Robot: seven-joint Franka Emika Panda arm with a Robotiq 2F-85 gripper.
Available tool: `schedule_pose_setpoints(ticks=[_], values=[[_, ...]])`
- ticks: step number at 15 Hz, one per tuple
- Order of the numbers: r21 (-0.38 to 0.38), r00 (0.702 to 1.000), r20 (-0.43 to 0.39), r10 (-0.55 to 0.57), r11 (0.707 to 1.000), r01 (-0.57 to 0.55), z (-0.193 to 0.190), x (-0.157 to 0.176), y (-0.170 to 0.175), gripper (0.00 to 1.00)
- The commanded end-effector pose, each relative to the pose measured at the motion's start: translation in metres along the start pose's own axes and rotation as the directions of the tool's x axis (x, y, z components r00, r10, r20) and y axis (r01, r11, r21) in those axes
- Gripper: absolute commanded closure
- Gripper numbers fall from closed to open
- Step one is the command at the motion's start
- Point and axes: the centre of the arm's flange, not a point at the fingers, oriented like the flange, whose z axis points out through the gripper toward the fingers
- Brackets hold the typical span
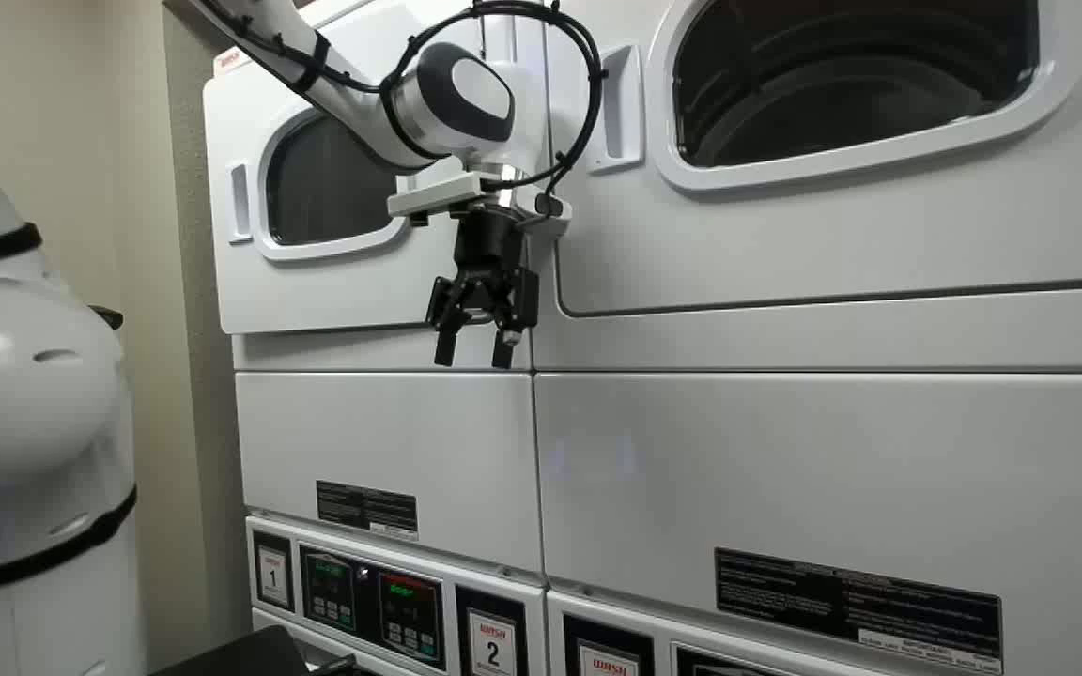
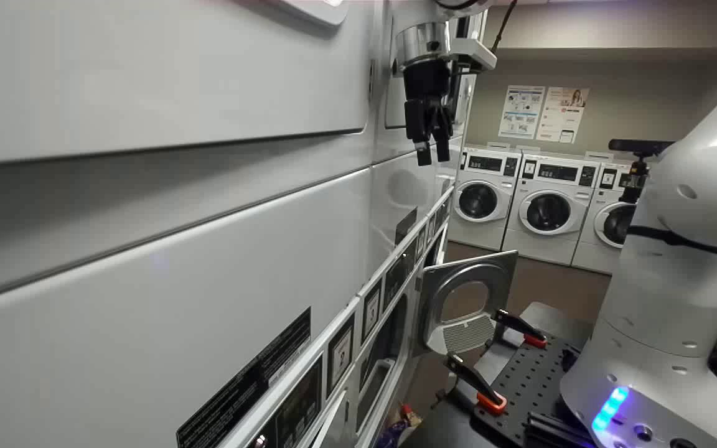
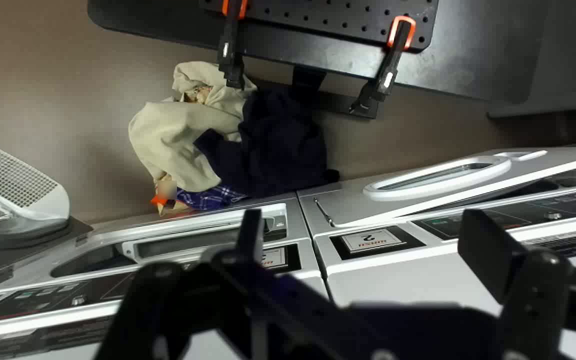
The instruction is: Turn on the washing machine
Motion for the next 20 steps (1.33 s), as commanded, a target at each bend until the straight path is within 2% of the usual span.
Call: schedule_pose_setpoints(ticks=[1, 6, 9, 12, 17, 20], values=[[0.0, 1.0, 0.0, 0.0, 1.0, 0.0, 0.0, 0.0, 0.0, 0.0], [0.0, 1.0, 0.001, 0.0, 1.0, 0.0, 0.0, 0.0, 0.0, 0.0], [-0.002, 1.0, -0.016, 0.009, 1.0, -0.009, -0.001, -0.003, 0.022, 0.0], [-0.056, 0.996, -0.043, 0.072, 0.996, -0.075, 0.003, -0.012, 0.066, 0.0], [-0.16, 0.987, -0.097, 0.128, 0.977, -0.142, 0.024, -0.034, 0.16, 0.0], [-0.152, 0.979, -0.156, 0.135, 0.976, -0.159, 0.046, -0.04, 0.202, 0.0]])
